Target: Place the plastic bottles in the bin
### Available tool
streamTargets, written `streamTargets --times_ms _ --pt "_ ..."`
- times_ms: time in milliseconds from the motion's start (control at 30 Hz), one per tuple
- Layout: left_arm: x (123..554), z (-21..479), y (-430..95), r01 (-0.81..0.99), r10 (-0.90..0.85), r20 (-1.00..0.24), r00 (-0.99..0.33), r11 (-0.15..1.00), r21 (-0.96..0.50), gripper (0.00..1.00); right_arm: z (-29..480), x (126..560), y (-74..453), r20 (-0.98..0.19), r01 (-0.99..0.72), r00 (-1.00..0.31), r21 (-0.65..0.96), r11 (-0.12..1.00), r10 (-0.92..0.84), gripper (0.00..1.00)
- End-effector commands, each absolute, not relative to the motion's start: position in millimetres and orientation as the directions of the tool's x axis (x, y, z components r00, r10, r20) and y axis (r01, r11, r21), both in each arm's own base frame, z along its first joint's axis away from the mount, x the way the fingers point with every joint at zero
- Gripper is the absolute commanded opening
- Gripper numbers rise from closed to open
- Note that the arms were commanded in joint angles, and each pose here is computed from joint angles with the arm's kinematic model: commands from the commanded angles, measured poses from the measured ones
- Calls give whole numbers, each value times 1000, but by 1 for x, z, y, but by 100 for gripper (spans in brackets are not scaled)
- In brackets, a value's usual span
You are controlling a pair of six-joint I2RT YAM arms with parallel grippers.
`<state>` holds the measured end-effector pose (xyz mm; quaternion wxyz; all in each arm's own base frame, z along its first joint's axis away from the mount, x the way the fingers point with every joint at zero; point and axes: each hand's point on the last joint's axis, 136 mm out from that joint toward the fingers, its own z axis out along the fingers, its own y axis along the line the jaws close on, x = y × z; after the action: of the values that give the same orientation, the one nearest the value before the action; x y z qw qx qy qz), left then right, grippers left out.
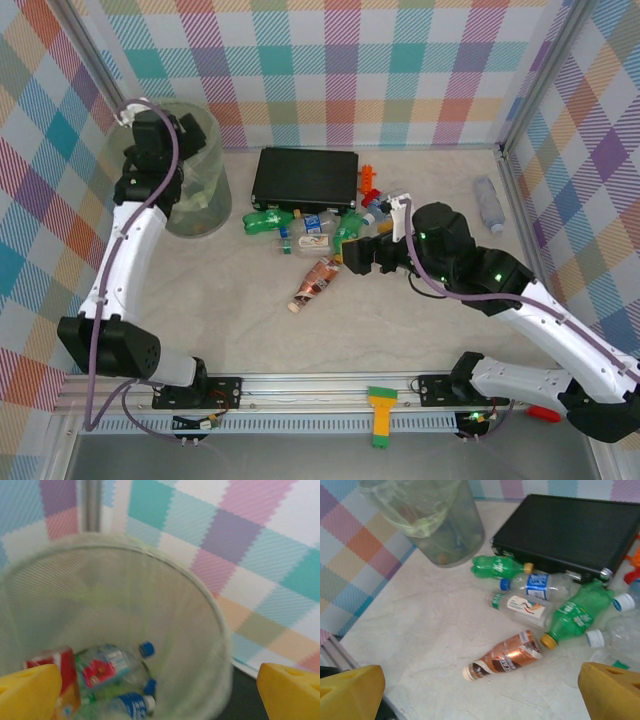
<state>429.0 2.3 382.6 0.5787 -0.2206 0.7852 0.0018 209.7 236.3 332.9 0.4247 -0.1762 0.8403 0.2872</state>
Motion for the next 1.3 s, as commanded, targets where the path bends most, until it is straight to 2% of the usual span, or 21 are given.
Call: streamTargets --times_ms 0,167,267,400,567,633,800,967,1133,1267 --pt "410 375 -37 -251 -289 -905 -312 944 -215 100 315 218 217 -783 -415 -622 322 851 -7 99" --pt "389 345 -105 -91 -189 -881 -434 982 -166 99 286 225 191 -734 -234 -674 317 919 81 99" --pt "377 326 -135 -28 -121 -867 -483 992 -123 100 259 229 169 -634 -63 -745 380 923 210 99" --pt "365 301 -163 44 -84 -841 -535 991 -128 99 225 231 148 -467 126 -791 508 852 396 99" --pt "354 272 -182 119 -73 -779 -623 975 -187 99 186 230 123 -320 321 -761 571 756 565 99" --pt "349 265 -187 144 -58 -761 -646 970 -197 99 177 232 121 -305 322 -774 564 760 554 99" --pt "340 255 -190 172 -55 -746 -663 959 -224 99 162 244 114 -366 221 -842 436 872 397 99" --pt "334 251 -192 174 -65 -730 -680 953 -247 100 151 279 127 -350 119 -894 414 902 279 99" --pt "325 250 -193 175 -87 -715 -694 943 -284 100 145 319 125 -368 87 -901 368 926 231 99" --pt "316 245 -190 163 -104 -700 -707 939 -304 99 131 345 119 -328 94 -919 360 928 221 99"
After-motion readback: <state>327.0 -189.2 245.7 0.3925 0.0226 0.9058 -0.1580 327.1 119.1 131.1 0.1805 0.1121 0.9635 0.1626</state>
